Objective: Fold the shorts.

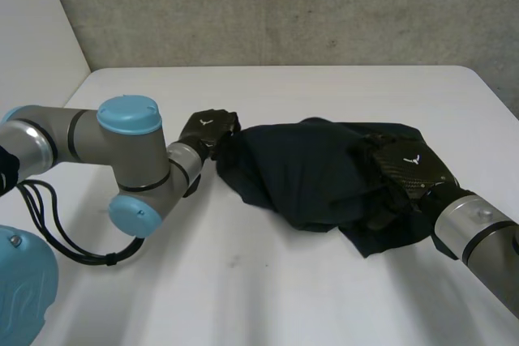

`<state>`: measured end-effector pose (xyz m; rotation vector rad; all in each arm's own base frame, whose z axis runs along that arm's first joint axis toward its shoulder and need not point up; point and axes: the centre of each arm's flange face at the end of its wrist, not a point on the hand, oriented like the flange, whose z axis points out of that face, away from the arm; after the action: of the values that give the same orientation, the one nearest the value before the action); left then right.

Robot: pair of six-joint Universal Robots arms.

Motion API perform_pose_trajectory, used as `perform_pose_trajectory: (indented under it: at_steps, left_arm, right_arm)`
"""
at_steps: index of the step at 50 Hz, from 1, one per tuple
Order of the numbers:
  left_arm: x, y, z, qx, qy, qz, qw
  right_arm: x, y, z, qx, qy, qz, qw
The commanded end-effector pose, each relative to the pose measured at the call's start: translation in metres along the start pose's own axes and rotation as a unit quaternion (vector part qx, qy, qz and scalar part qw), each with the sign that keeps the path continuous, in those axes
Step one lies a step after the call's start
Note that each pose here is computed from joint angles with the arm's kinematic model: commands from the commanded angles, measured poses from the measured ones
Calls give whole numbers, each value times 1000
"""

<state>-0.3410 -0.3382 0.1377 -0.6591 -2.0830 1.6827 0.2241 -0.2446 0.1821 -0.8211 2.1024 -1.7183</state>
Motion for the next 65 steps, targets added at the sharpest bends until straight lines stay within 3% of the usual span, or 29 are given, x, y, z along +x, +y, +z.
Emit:
perform_pose_trajectory:
  at_steps: [1,4,9,13,16,20,23,28,32,40,43,47,54,59,65]
  left_arm:
    - [-30,-33,-11,31,-134,41,990]
    - [-54,-69,-22,78,-199,56,975]
    - [-111,-141,-49,207,-286,78,933]
    - [-121,-186,-68,290,-301,84,905]
    - [-116,-207,-76,329,-287,91,895]
    - [-98,-220,-75,355,-232,107,899]
    - [-65,-215,-68,358,-157,120,913]
    - [16,-163,-47,310,14,138,941]
    - [64,-114,-47,254,122,142,949]
    - [127,-51,-78,151,266,144,941]
    - [136,-47,-86,141,276,157,938]
    - [134,-47,-89,137,261,193,936]
    - [96,-69,-94,105,133,215,962]
    - [71,-76,-114,64,11,175,982]
    - [67,-60,-149,4,-62,94,994]
  right_arm:
    - [-1,-2,-1,0,-1,-1,1000]
    - [-1,-1,-1,-1,0,0,1000]
    - [0,-2,-2,0,3,0,1000]
    - [0,-1,-3,1,5,0,1000]
    - [1,-1,-3,-1,7,1,1000]
    - [1,1,-3,-6,12,2,1000]
    - [1,2,-4,-9,15,3,1000]
    - [2,2,-5,-10,23,3,1000]
    - [3,3,-5,-11,27,3,1000]
    - [7,-2,-6,-4,45,0,999]
    - [9,-2,-6,-3,52,-2,999]
    - [11,-5,-7,2,54,-5,999]
    - [9,-10,-7,13,48,-26,998]
    - [7,-12,-8,11,41,-71,997]
    - [-4,-4,-10,-4,-1,-162,987]
